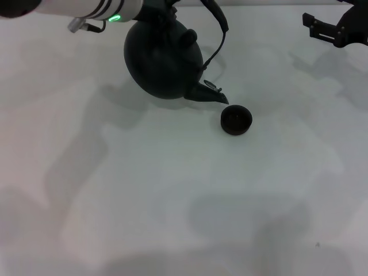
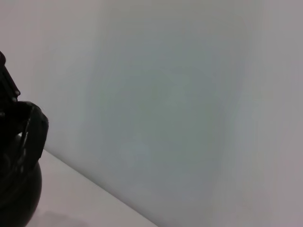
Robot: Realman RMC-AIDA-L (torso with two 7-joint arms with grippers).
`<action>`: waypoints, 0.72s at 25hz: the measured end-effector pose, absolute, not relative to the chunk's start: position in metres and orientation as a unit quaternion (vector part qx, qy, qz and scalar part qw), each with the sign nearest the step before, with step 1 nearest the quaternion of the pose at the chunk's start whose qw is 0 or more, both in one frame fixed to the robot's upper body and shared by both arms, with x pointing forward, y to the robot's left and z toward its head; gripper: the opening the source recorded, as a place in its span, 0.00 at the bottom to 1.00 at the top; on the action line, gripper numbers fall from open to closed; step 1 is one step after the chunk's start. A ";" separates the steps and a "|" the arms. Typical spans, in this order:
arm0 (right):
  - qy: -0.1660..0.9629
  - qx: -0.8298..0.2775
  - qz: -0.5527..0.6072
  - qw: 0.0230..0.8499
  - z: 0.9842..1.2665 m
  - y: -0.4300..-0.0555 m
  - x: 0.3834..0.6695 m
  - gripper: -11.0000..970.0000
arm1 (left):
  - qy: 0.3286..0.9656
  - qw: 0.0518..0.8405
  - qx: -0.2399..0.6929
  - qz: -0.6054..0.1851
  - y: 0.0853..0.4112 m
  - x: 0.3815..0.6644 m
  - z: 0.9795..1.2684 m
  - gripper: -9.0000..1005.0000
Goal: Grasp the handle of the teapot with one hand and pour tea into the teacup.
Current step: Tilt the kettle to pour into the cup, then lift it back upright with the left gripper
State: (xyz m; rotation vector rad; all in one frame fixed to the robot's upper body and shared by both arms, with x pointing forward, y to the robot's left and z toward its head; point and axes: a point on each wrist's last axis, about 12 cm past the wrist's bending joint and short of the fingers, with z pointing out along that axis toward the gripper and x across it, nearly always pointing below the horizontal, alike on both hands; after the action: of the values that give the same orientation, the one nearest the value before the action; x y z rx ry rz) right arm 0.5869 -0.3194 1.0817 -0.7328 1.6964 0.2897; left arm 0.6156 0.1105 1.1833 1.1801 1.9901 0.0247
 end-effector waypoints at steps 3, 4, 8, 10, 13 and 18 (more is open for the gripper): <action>0.730 -0.314 0.124 0.594 1.082 -0.320 0.587 0.89 | 0.785 0.399 0.474 0.013 0.107 0.616 1.184 0.13; 0.730 -0.314 0.124 0.594 1.082 -0.320 0.587 0.89 | 0.785 0.398 0.475 0.014 0.106 0.616 1.184 0.13; 0.730 -0.314 0.124 0.595 1.082 -0.320 0.587 0.89 | 0.782 0.393 0.483 0.019 0.102 0.617 1.185 0.13; 0.730 -0.314 0.125 0.594 1.082 -0.320 0.587 0.89 | 0.780 0.393 0.486 0.019 0.101 0.617 1.185 0.13; 0.730 -0.314 0.125 0.594 1.082 -0.320 0.587 0.89 | 0.778 0.392 0.490 0.020 0.098 0.618 1.186 0.13; 0.732 -0.312 0.125 0.593 1.080 -0.320 0.587 0.89 | 0.776 0.386 0.498 0.023 0.094 0.619 1.186 0.13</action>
State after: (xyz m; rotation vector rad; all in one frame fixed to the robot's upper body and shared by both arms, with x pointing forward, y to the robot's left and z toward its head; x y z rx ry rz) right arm 0.5866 -0.3196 1.0803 -0.7263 1.7019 0.2917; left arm 0.6189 0.0939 1.1857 1.2677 1.9767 0.0598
